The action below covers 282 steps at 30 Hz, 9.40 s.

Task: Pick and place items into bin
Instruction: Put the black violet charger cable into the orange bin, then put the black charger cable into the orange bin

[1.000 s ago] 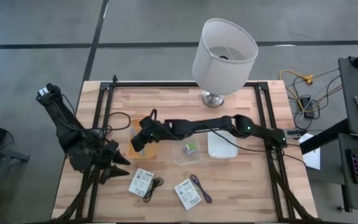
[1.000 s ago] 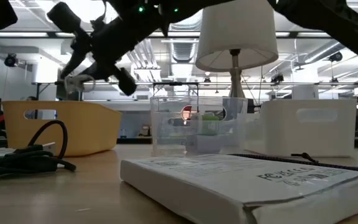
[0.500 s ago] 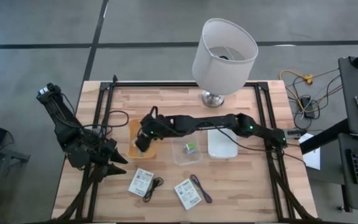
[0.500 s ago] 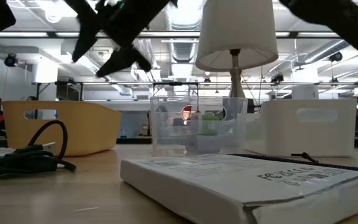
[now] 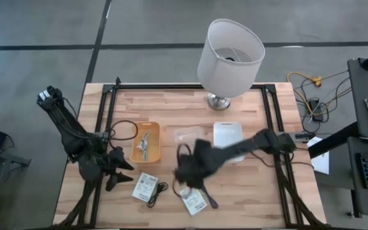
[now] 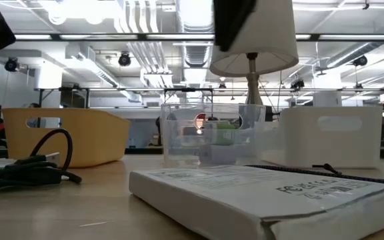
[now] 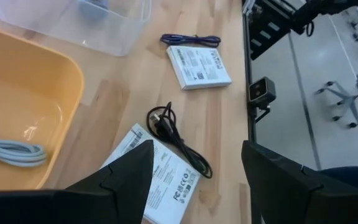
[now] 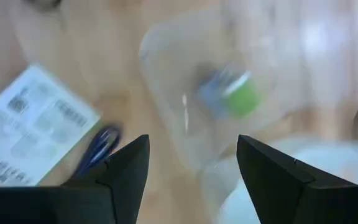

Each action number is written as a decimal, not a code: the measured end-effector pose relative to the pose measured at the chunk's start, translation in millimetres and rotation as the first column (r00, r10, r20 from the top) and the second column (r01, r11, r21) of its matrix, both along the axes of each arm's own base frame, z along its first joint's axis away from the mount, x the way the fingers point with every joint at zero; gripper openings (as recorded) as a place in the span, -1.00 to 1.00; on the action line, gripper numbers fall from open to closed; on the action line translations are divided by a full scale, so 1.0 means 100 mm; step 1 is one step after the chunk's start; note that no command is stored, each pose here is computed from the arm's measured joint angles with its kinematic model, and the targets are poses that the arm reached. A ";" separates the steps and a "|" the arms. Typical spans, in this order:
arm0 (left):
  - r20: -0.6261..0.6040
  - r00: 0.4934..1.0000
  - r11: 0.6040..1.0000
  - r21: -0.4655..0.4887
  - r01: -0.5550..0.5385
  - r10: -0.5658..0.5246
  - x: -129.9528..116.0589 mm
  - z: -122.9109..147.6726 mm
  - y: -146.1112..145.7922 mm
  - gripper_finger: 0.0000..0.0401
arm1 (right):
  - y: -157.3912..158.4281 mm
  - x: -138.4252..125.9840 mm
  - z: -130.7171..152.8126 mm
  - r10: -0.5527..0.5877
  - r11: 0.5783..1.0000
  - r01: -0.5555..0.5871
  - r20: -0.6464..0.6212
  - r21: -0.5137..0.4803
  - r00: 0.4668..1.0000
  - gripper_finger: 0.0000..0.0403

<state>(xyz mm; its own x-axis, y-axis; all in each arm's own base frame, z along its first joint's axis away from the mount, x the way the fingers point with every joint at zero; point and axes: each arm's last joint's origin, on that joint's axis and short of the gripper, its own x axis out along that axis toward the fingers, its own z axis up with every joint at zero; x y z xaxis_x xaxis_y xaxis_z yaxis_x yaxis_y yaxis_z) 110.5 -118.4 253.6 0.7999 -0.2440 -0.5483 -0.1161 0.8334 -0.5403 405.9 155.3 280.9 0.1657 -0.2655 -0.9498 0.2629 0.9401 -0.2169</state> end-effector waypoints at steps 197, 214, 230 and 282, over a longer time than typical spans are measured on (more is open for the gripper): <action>-0.422 0.902 0.996 0.062 -0.065 0.085 1.32 -1.01 -0.87 -1.00 | 0.75 -0.19 -0.36 0.248 0.948 -0.223 0.090 -0.225 0.965 -0.66; -0.218 0.974 0.998 0.027 -0.048 0.053 1.61 -0.76 -0.86 -1.00 | 0.74 -0.18 -0.39 0.247 0.943 -0.217 0.093 -0.251 0.965 -0.66; -0.501 0.864 0.998 0.049 -0.028 0.049 1.38 -0.81 -0.77 -1.00 | 0.68 -0.18 -0.51 0.230 0.942 -0.208 0.057 -0.262 0.972 -0.66; -0.456 0.879 0.976 0.082 0.200 -0.142 1.46 -0.99 -0.82 -1.00 | 0.59 -0.14 -0.60 0.218 0.942 -0.201 0.036 -0.268 0.975 -0.66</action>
<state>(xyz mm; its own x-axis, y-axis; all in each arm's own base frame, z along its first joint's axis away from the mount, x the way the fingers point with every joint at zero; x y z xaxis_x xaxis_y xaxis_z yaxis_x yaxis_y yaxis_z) 256.9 -200.2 154.9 0.4163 -0.2627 -0.8704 -0.1691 0.9183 -0.3580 391.4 213.9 221.2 0.3029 -0.4553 -0.8372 0.0877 0.8881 -0.4512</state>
